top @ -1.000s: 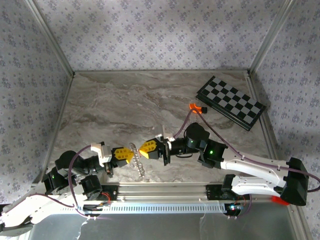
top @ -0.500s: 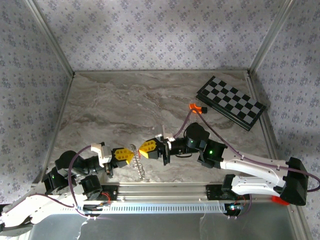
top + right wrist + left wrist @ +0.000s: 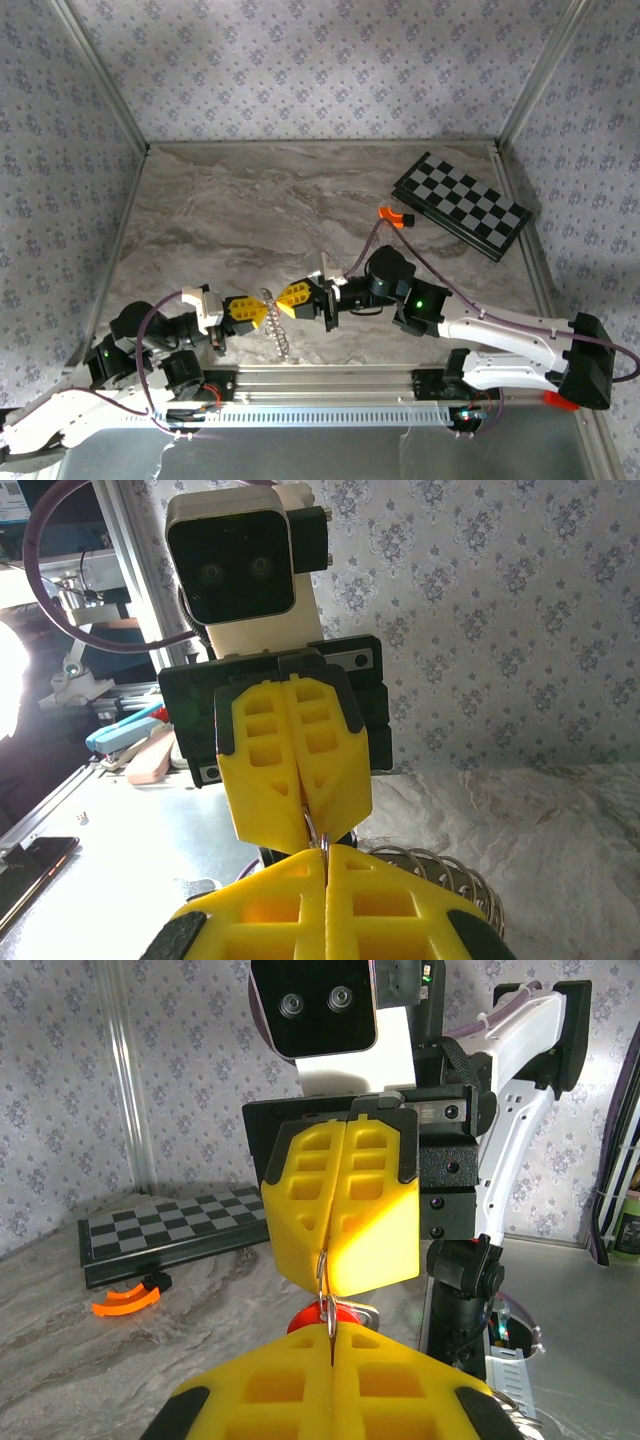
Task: Put the keys on the keyring
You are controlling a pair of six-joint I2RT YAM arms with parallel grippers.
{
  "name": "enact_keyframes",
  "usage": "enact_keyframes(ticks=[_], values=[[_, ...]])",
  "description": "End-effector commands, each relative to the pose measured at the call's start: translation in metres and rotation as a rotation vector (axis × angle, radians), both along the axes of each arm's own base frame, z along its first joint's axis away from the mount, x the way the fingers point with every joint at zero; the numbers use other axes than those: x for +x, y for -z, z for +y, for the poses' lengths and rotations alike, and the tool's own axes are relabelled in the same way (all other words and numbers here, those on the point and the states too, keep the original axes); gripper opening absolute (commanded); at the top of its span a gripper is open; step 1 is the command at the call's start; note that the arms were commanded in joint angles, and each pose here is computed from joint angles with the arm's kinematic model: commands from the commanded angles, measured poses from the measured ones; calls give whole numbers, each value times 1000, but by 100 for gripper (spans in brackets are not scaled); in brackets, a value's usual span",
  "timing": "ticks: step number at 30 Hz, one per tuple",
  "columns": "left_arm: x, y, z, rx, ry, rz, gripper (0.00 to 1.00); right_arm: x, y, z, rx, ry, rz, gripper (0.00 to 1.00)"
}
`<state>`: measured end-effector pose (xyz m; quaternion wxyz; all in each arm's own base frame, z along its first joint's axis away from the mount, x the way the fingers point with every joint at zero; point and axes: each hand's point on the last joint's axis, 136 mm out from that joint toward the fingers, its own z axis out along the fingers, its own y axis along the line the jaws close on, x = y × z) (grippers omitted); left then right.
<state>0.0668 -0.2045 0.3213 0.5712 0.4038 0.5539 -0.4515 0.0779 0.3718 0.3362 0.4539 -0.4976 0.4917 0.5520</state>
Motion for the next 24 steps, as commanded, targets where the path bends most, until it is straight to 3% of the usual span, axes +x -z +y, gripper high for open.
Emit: enact_keyframes(ticks=[1, 24], values=[[-2, -20, 5, -66, -3, -51, 0, -7, -8, -2, 18, -27, -28, 0], [-3, -19, 5, -66, 4, -48, 0, -5, -4, -3, 19, -14, -33, 0]])
